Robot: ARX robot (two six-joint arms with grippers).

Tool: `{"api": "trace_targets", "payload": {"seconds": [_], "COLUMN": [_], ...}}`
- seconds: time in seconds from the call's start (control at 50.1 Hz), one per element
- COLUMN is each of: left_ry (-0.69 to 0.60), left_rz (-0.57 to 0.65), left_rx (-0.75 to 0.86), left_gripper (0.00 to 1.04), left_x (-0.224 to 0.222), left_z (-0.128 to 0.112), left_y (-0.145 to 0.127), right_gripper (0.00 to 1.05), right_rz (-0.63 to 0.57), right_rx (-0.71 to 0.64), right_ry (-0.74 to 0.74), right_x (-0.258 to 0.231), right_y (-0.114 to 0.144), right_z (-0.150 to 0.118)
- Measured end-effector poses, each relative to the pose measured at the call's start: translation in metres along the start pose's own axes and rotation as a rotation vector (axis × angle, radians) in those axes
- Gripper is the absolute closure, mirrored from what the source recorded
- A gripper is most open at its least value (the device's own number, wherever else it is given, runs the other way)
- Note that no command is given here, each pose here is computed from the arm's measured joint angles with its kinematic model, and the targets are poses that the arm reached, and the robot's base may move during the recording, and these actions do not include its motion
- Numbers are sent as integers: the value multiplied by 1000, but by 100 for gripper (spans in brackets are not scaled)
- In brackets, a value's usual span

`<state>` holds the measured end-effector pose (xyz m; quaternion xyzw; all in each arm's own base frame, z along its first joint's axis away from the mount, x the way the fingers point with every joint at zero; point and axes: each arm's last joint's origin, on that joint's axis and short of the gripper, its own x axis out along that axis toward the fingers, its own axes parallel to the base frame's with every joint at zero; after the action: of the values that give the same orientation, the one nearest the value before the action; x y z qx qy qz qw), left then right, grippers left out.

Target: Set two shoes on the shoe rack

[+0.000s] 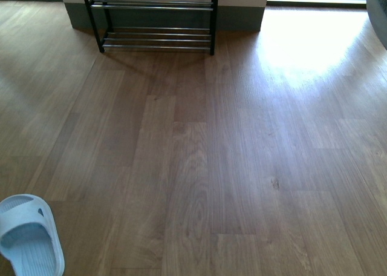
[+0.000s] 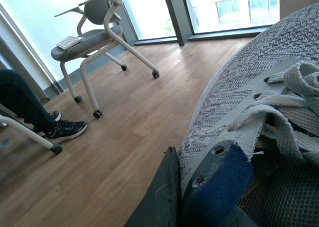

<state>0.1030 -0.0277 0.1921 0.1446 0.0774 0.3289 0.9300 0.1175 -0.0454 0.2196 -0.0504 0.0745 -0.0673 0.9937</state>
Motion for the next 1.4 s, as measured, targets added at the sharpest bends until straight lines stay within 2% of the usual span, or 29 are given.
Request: {"api": "trace_targets", "payload": {"seconds": [1.398], "left_ry": [-2], "left_rz": [-10], "left_rx": [4], "left_gripper": [103], "left_x": [0], "left_z": [0], "left_y": [0], "right_gripper": [103], "right_rz": [-10], "right_rx": [1], "right_ry": [3], "right_x": [0], "right_y": [0], "right_z": [0]}}
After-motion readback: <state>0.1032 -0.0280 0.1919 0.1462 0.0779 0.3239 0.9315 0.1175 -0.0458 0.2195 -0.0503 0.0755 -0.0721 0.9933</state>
